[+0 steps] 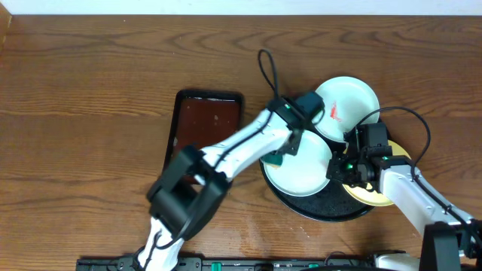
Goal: Clean dirty plates on tray and stack at the side
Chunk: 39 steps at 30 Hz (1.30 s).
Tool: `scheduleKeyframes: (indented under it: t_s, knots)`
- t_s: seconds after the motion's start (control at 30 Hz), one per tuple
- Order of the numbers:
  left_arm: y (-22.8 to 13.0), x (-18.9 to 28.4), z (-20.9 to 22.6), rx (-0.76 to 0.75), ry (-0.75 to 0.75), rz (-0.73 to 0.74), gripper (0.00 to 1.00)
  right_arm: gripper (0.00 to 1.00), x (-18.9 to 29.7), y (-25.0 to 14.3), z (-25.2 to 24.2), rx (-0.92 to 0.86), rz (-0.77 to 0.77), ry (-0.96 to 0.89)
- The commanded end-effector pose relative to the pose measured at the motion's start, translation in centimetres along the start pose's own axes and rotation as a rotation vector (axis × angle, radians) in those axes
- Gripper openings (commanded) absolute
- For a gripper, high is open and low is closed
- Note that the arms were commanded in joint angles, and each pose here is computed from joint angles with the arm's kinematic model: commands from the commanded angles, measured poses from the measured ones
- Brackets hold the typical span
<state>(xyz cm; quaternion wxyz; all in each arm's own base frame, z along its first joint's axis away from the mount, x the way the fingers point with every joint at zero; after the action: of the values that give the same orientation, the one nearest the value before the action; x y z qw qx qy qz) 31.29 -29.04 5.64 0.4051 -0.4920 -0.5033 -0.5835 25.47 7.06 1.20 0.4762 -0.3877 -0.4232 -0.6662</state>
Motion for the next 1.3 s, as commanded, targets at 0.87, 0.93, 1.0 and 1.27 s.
scheduleKeyframes:
  t_s: [0.87, 0.93, 1.0, 1.27]
  knots:
    - [0.8, 4.9, 18.9, 0.412, -0.081, 0.008, 0.36, 0.01, 17.1, 5.4, 4.7, 0.485, -0.591, -0.628]
    - [0.8, 5.1, 18.9, 0.411, -0.083, 0.002, 0.41, 0.01, 17.1, 5.1, 5.8, 0.584, -0.595, -0.641]
    - [0.9, 5.6, 18.9, 0.411, -0.088, -0.006, 0.42, 0.01, 17.2, 4.8, 6.7, 0.653, -0.6, -0.658]
    - [1.5, 10.4, 17.6, 0.39, -0.209, -0.113, 0.49, 0.01, 18.0, 3.4, 9.8, 0.871, -0.659, -0.726]
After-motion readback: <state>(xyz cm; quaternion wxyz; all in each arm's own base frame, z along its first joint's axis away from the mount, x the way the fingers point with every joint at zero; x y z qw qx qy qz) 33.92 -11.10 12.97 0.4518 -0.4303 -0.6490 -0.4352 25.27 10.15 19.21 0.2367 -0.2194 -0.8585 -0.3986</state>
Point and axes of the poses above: each gripper's point midway between its finger pads, its own x axis back along the fingers, its own z axis along the line the jaws close on, y = z × x, the point moved 1 cm from there along x, back along the fingers, and after that the axes turned 6 degrees about x, right-handed, at the moved point
